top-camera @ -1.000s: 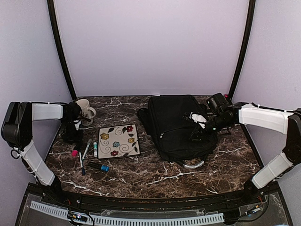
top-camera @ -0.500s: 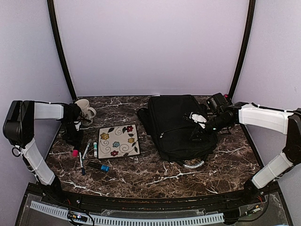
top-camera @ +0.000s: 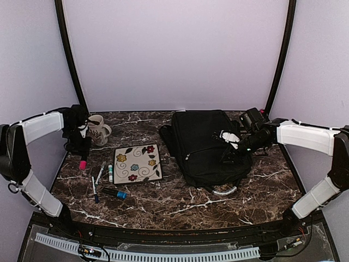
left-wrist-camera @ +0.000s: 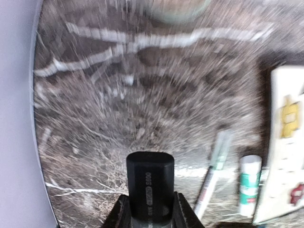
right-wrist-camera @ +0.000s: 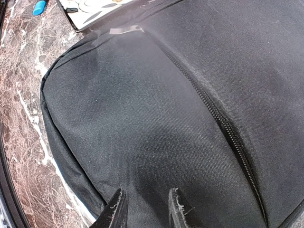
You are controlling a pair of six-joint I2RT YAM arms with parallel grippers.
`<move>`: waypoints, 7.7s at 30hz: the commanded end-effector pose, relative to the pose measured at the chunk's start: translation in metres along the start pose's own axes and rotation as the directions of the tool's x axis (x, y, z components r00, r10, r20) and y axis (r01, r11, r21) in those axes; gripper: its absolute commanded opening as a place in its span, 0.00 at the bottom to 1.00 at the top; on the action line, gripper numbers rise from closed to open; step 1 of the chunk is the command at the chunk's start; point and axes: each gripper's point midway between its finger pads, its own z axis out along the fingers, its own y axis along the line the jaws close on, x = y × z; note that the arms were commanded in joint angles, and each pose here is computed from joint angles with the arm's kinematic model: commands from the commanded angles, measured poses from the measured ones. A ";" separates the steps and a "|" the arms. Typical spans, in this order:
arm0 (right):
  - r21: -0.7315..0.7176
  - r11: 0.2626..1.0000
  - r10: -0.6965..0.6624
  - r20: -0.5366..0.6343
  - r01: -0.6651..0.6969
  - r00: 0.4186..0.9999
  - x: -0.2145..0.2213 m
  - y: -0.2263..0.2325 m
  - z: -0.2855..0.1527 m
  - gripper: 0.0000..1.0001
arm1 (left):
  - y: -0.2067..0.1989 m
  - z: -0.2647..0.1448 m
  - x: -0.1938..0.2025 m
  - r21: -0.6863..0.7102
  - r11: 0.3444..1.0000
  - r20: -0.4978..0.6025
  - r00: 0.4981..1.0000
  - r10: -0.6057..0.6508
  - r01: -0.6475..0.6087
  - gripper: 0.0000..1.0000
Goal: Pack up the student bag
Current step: Pick up the pen at the corner of the board, then pick up the second largest pocket of the bag from the student bag, then place the pen in the second largest pocket of the bag, then pick up the pen at the center of the board.
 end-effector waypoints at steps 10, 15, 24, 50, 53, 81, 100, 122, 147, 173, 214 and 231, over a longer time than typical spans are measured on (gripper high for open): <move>0.221 0.975 -0.017 -0.036 0.024 0.999 -0.008 -0.045 -0.022 0.36 | -0.179 -0.166 -0.045 0.437 0.788 0.552 0.821 0.145 -0.433 0.13; 0.303 0.952 -0.017 -0.104 0.048 0.994 -0.002 -0.069 -0.016 0.38 | -0.246 -0.197 -0.034 0.501 0.626 0.668 0.727 0.159 -0.597 0.13; 0.359 0.930 -0.034 -0.129 0.078 0.991 -0.005 -0.096 -0.006 0.41 | -0.336 -0.206 -0.005 0.517 0.460 0.741 0.647 0.180 -0.722 0.12; 0.460 0.881 -0.098 -0.051 0.111 0.994 -0.057 -0.132 0.022 0.39 | -0.435 -0.178 0.065 0.436 0.292 0.780 0.519 0.349 -0.851 0.12; 0.509 0.848 -0.121 -0.084 0.147 0.989 -0.059 -0.138 0.032 0.40 | -0.437 -0.176 0.067 0.428 0.287 0.784 0.510 0.354 -0.857 0.12; 0.285 0.956 -0.127 0.212 0.063 0.969 -0.100 -0.036 -0.063 0.00 | -0.480 -0.214 0.084 -0.269 0.113 0.867 -0.190 0.461 -0.956 0.12; 0.167 0.985 -0.088 0.260 0.045 0.961 -0.106 -0.019 -0.058 0.00 | -0.545 -0.113 0.005 -0.749 0.020 0.485 -0.527 0.698 -0.662 0.10; 0.198 0.980 -0.053 0.296 -0.007 0.954 -0.105 -0.035 -0.067 0.00 | -0.547 -0.116 -0.043 -0.789 0.189 0.505 -0.440 0.743 -0.585 0.47; 0.239 0.966 0.049 0.207 -0.099 0.977 -0.051 -0.064 -0.021 0.00 | -0.420 -0.223 0.044 -0.292 0.522 0.873 0.000 0.488 -0.802 0.55; 0.187 0.978 0.056 0.168 -0.087 0.984 -0.039 -0.058 -0.004 0.00 | -0.125 -0.056 0.013 0.272 0.957 0.208 0.977 0.038 -0.096 0.54; 0.167 0.983 0.049 0.163 -0.076 0.985 -0.037 -0.054 -0.002 0.00 | -0.054 0.051 0.045 -0.010 0.969 -0.174 0.955 0.241 -0.246 0.28; 0.163 0.984 0.051 0.158 -0.077 0.986 -0.036 -0.054 -0.001 0.00 | -0.055 0.063 0.054 0.005 0.972 -0.218 0.948 0.230 -0.235 0.19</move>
